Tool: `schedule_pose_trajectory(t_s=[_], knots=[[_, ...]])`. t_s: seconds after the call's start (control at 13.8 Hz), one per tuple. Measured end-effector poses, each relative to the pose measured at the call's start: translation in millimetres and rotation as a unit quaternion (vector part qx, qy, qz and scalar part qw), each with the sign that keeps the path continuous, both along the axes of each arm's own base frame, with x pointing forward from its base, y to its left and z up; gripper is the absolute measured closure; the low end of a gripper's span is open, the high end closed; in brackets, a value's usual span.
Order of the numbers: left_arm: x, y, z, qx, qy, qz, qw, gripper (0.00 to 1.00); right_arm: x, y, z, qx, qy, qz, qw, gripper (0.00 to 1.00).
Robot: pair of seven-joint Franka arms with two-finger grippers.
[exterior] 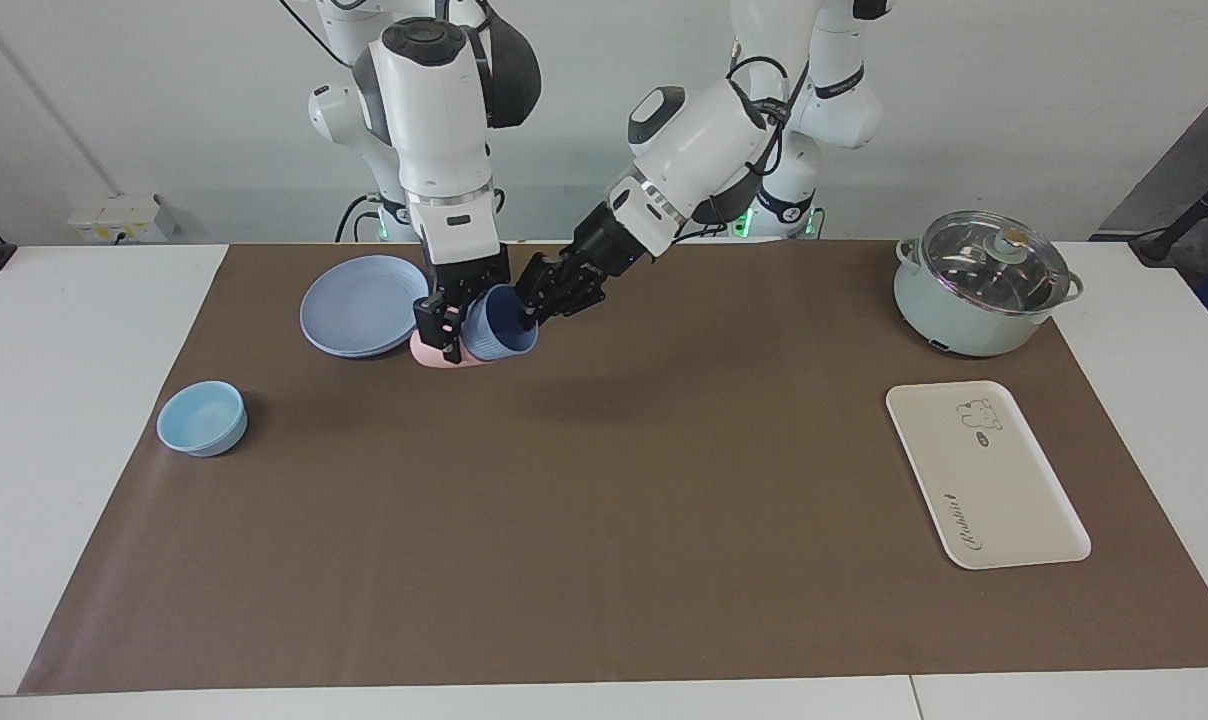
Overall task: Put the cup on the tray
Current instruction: 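Grasp the cup base with the left gripper while the right gripper holds, then carry the cup with the left gripper toward the tray while the right gripper withdraws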
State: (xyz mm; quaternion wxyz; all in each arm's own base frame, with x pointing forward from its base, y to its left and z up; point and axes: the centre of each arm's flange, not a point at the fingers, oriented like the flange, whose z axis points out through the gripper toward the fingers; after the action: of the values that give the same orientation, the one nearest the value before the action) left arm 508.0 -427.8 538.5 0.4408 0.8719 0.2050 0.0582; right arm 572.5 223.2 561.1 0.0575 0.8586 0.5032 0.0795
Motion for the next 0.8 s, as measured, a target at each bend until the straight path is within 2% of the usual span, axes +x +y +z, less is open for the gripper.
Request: schedule_pose_trajectory(t_s=[0.22,0.36,0.51,0.65,0.8], knots=[[37.0,38.4,29.8,-0.005,0.03,-0.017,0.999,0.91,1.5,-1.1,0.6,0.001,-0.003,-0.001,1.0,0.15],[63.9,70.6,43.5,0.0,0.032,-0.011,0.999,0.91,1.6,-1.2,0.5,0.001,-0.003,-0.001,1.0,0.15],[87.0,105.9,46.3,0.041,0.02,-0.005,0.999,0.91,2.5,-3.5,0.4,0.001,-0.003,-0.003,1.0,0.15],[107.8,147.3,45.8,0.111,-0.012,0.011,0.994,0.91,8.5,-17.8,1.1,0.003,-0.006,-0.016,1.0,0.15],[128.3,200.9,45.4,0.169,-0.039,0.021,0.985,0.91,22.8,-49.4,4.1,0.028,-0.018,-0.047,0.998,0.15]])
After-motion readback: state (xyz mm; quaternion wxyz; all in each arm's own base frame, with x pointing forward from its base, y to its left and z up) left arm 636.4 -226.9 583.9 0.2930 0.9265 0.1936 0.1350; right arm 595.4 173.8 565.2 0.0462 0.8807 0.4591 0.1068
